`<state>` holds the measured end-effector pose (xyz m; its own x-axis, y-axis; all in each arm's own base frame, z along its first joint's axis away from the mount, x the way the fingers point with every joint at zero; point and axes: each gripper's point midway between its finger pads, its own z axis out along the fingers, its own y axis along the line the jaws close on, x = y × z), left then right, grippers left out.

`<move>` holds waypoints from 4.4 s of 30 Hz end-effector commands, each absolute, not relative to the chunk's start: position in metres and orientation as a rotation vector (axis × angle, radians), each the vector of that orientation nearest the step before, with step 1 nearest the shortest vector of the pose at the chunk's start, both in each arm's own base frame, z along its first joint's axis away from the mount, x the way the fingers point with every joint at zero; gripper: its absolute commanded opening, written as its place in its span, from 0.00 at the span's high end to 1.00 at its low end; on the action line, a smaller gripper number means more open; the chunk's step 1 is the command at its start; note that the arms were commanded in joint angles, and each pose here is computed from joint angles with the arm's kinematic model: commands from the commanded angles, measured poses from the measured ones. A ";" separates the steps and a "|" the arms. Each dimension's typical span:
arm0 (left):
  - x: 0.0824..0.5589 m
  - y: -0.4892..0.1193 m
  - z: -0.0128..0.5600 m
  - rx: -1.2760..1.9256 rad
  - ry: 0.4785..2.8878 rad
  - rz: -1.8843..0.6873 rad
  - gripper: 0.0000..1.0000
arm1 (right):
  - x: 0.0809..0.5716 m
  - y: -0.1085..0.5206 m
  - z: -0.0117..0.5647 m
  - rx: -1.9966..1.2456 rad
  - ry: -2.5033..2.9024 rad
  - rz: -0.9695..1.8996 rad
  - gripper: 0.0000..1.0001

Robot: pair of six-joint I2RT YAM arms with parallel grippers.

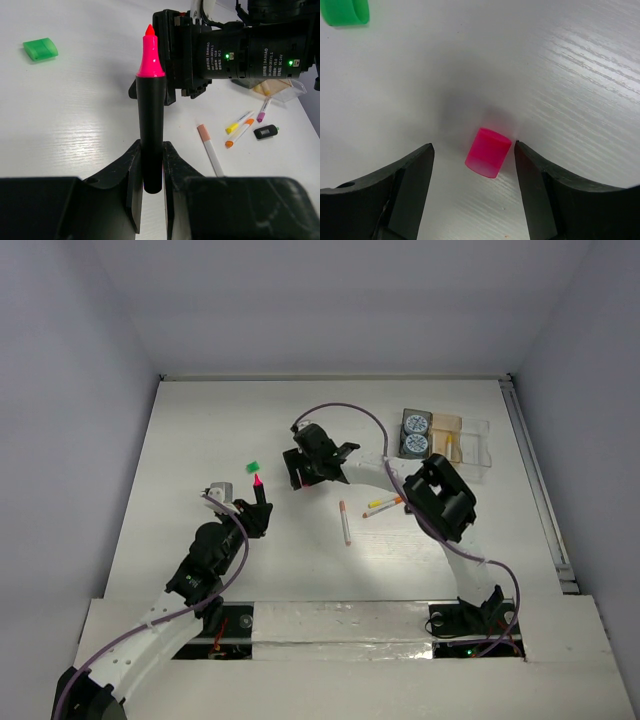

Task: Sort the stationery into containers
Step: Close the pen cap on the pen.

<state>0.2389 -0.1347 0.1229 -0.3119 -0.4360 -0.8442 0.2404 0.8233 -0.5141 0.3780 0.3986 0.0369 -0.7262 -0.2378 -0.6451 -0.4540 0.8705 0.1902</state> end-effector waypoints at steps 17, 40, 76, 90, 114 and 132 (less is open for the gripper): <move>0.244 -0.141 0.153 -0.132 1.680 -0.726 1.00 | 0.371 0.393 0.014 -0.594 2.510 0.225 0.47; 0.244 -0.144 0.151 -0.122 1.685 -0.734 1.00 | 0.367 0.401 0.007 -0.606 2.517 0.213 0.58; 0.226 -0.175 0.163 0.040 1.613 -0.931 1.00 | 0.360 0.414 0.299 -0.150 1.693 0.863 0.96; 0.224 -0.178 0.166 0.036 1.595 -0.963 1.00 | 0.312 0.466 0.297 -0.240 1.693 1.132 0.94; 0.231 -0.166 0.163 -0.022 1.615 -0.891 1.00 | 0.311 0.471 0.270 -0.269 1.751 1.003 0.94; 0.235 -0.159 0.162 -0.062 1.617 -0.852 1.00 | 0.304 0.472 0.251 -0.290 1.770 0.918 0.94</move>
<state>0.2315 -0.1611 0.1477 -0.2994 -0.4659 -0.8327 0.4029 0.7294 -0.5529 0.3031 0.4712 0.2401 -0.4447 0.2074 -0.8713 -0.5916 0.6625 0.4596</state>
